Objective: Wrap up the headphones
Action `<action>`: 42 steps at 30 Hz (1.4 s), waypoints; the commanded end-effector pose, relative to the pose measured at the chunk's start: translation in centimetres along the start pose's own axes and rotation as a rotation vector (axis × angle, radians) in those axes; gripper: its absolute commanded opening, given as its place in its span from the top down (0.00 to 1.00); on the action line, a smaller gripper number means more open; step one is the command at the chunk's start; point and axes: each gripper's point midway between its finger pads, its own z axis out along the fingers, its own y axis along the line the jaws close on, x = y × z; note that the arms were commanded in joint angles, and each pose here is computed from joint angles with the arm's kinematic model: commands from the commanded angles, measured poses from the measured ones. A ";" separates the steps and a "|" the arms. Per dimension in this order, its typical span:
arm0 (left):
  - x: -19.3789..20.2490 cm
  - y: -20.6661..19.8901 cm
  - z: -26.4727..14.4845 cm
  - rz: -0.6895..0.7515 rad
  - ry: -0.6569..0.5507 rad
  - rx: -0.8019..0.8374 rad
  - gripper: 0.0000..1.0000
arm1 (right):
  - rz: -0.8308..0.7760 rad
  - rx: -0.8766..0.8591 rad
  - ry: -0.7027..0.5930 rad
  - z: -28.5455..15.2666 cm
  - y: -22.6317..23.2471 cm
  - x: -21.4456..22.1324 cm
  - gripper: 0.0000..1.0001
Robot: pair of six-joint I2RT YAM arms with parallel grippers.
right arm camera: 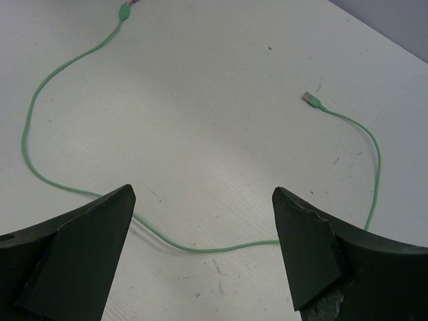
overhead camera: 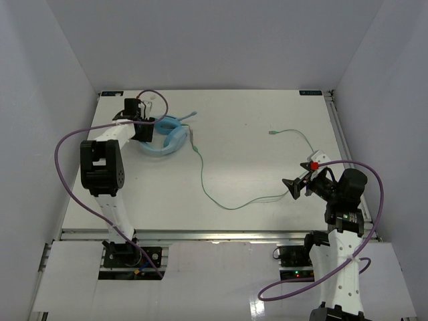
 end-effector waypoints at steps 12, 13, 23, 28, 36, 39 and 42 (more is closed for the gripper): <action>-3.6 1.5 -0.7 -0.009 -0.086 -0.051 0.52 | -0.036 0.020 -0.023 -0.2 -0.5 -1.2 0.10; -3.6 1.4 -0.7 -0.010 -0.084 -0.049 0.57 | -0.035 0.020 -0.021 -0.2 -0.5 -1.1 0.10; -5.1 1.3 -3.3 -0.071 -0.146 -0.033 0.99 | -0.032 0.022 -0.013 -0.1 -0.7 -0.8 0.10; -6.4 -0.4 -7.1 -0.243 -0.222 0.145 1.00 | -0.071 -0.066 -0.062 -0.3 1.2 -1.7 0.10; -6.0 -4.8 -16.2 -0.426 -0.362 0.525 1.00 | -0.092 -0.259 -0.102 -0.2 4.6 -2.7 0.04; -5.6 -5.9 -19.4 -0.440 -0.416 0.594 1.00 | -0.110 -0.252 -0.062 0.6 3.9 -3.5 0.04; -5.7 -6.2 -21.9 -0.468 -0.472 0.622 1.00 | -0.105 -0.245 -0.013 2.2 3.3 -6.4 0.04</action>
